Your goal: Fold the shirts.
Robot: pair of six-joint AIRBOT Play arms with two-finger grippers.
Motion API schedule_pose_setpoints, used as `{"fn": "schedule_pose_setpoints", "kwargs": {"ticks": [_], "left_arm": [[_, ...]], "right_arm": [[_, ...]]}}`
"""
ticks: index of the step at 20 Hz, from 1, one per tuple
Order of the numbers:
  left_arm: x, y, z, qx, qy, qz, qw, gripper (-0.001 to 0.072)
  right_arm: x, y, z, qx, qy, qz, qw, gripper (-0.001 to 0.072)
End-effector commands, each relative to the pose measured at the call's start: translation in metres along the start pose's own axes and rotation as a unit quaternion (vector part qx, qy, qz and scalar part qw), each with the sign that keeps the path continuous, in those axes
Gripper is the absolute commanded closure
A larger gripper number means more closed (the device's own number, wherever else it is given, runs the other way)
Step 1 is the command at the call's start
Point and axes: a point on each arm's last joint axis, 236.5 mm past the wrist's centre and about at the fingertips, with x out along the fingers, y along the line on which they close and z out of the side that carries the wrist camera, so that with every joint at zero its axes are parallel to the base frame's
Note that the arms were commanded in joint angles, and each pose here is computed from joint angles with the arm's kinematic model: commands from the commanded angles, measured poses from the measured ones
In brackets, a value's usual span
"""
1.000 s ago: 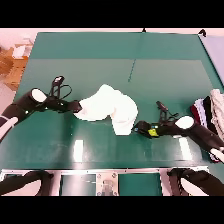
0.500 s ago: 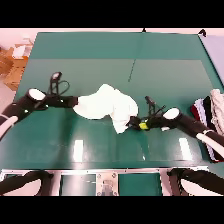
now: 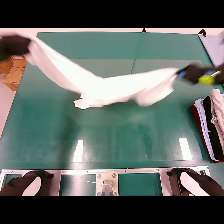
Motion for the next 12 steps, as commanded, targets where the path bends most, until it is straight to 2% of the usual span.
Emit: {"fn": "schedule_pose_setpoints", "kwargs": {"ticks": [1,5,8,10,12], "left_arm": [[-0.087,-0.06,0.101,0.074,-0.119,-0.022,0.99,0.0683],[-0.192,-0.12,0.19,0.144,-0.265,-0.026,0.953,0.0683],[-0.233,-0.137,0.214,0.165,-0.31,-0.013,0.936,0.0684],[-0.218,-0.12,0.2,0.153,-0.27,0.011,0.951,0.0683],[-0.174,-0.086,0.16,0.112,-0.166,0.033,0.979,0.0683]], "right_arm": [[-0.121,0.073,0.075,-0.133,-0.157,-0.028,0.978,0.0695],[-0.237,0.135,0.105,-0.234,-0.302,-0.095,0.919,0.0695],[-0.294,0.159,0.111,-0.262,-0.387,-0.13,0.875,0.0695],[-0.313,0.169,0.116,-0.267,-0.424,-0.131,0.856,0.0695],[-0.303,0.163,0.125,-0.26,-0.42,-0.125,0.86,0.0695]]}}
